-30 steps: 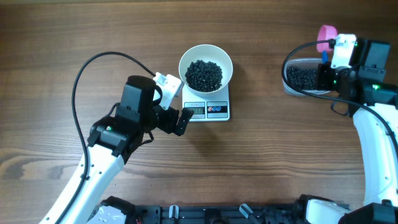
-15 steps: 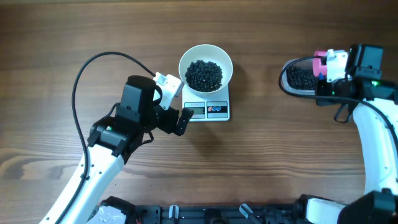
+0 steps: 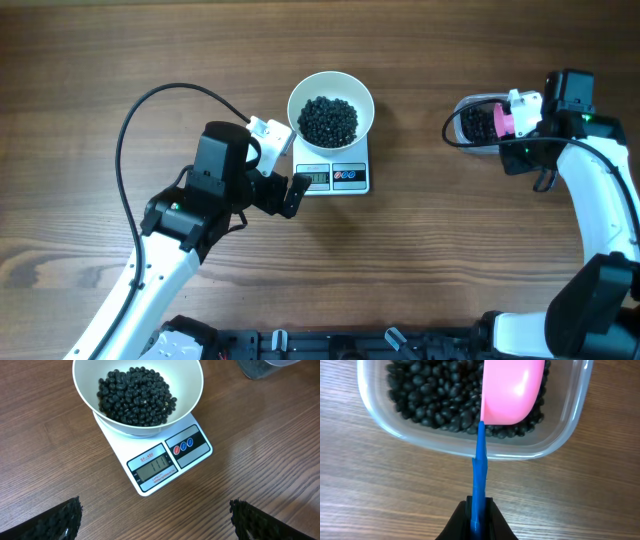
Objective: Scoop item into bowl and weigh 150g on scale
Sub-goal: 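Drag the pink scoop through the black beans in the tub to fill it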
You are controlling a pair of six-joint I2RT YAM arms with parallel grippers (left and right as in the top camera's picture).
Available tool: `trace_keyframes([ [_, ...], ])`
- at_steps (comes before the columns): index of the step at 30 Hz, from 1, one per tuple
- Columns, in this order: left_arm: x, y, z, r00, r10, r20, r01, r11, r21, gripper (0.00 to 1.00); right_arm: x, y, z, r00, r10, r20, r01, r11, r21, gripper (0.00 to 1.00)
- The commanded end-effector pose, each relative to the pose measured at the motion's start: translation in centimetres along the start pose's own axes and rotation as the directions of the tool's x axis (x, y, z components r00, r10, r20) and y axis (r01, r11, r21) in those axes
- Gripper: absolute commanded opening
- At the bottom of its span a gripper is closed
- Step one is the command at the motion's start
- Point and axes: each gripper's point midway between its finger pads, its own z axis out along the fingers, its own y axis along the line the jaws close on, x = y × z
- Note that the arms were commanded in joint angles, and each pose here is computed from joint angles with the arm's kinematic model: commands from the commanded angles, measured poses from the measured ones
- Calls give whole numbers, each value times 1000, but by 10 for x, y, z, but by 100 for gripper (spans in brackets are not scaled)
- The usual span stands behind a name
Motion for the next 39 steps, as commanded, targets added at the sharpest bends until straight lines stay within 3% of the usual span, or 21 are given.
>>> trace_keyframes([
  [1,3,-2,3,1000,11,-13,-11,1000,12,100,-2,-9,8,1000,-21,-19,21,999,39,4],
  [4,3,-2,3,1000,11,-13,-11,1000,12,100,-3,-9,11,1000,-9,-15,9,999,36,4],
  [15,3,-2,3,1000,11,-13,-11,1000,12,100,-16,36,9,998,-1,68,15,976,-219,4],
  [39,3,-2,3,1000,11,-13,-11,1000,12,100,-8,48,6,999,5,39,6,959,-285,4],
])
